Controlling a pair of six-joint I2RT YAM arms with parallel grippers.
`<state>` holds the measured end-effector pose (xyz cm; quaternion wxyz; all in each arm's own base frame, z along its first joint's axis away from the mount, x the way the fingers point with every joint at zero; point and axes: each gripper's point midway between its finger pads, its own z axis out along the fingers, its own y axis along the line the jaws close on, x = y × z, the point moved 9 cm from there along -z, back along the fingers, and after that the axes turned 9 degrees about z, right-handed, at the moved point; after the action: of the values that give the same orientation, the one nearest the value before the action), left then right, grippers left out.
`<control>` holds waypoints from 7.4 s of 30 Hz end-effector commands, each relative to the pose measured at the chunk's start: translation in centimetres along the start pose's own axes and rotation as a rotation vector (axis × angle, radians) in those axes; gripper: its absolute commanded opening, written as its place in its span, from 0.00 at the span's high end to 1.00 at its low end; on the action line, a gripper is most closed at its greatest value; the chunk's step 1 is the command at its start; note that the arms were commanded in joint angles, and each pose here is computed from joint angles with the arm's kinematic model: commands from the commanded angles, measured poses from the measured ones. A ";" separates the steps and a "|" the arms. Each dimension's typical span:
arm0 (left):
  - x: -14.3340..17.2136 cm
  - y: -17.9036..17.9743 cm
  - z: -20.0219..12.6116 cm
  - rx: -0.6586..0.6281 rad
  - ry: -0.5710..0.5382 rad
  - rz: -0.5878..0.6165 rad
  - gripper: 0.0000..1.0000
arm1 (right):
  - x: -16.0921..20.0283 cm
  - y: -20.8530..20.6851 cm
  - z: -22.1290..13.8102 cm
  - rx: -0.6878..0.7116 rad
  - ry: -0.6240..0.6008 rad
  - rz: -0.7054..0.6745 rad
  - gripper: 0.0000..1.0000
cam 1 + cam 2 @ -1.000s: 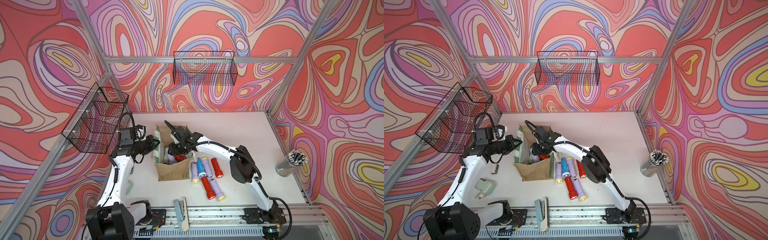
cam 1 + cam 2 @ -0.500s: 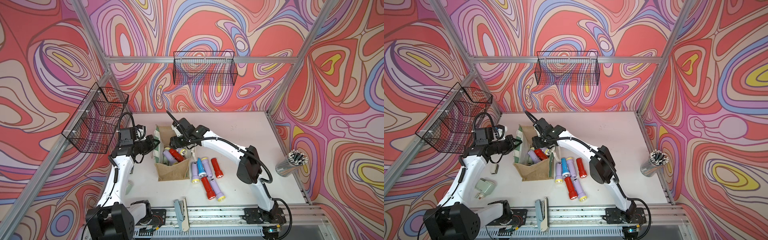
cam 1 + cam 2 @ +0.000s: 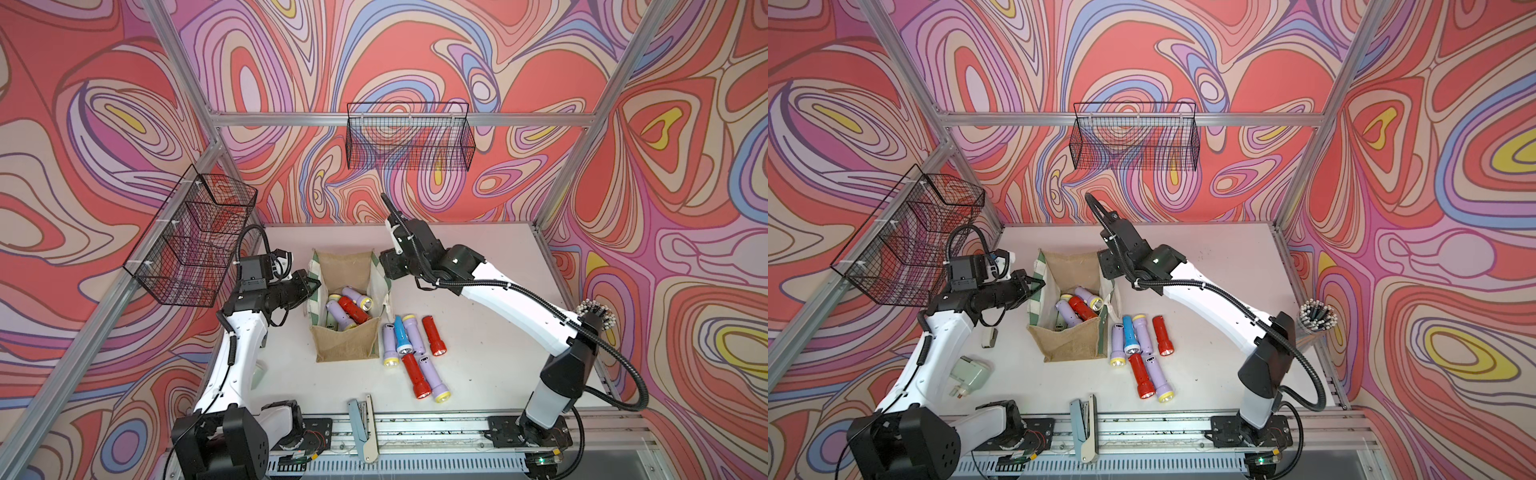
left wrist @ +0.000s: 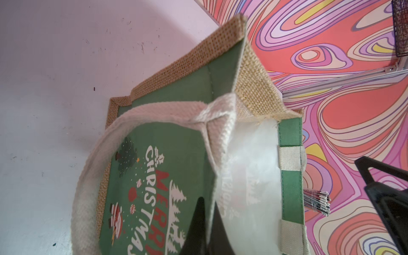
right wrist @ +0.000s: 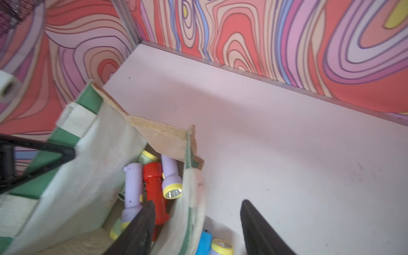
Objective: Put the flashlights into the tote bags
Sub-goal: Place the flashlight in the canvas bag, then pick up the flashlight from the center of the board, then place the flashlight in the canvas bag, then adjust the canvas bag at the center of the board.
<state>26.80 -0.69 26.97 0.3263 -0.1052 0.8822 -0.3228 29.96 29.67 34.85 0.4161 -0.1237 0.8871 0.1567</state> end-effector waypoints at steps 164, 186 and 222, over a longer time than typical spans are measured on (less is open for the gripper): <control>-0.1 0.0 0.8 0.094 0.009 -0.027 1.00 | 7.9 7.7 15.5 -0.192 0.394 0.153 0.50; -0.1 -0.1 0.8 0.100 0.008 -0.022 1.00 | -0.8 5.2 5.0 -0.045 0.007 -0.013 0.36; 0.0 -0.1 0.8 0.107 0.013 -0.022 1.00 | -0.1 6.5 6.5 -0.311 0.206 0.131 1.00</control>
<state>27.38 -1.11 26.25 0.3151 -0.1058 0.8686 -0.3675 33.00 37.23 27.22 0.2568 -0.1277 0.9339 0.2133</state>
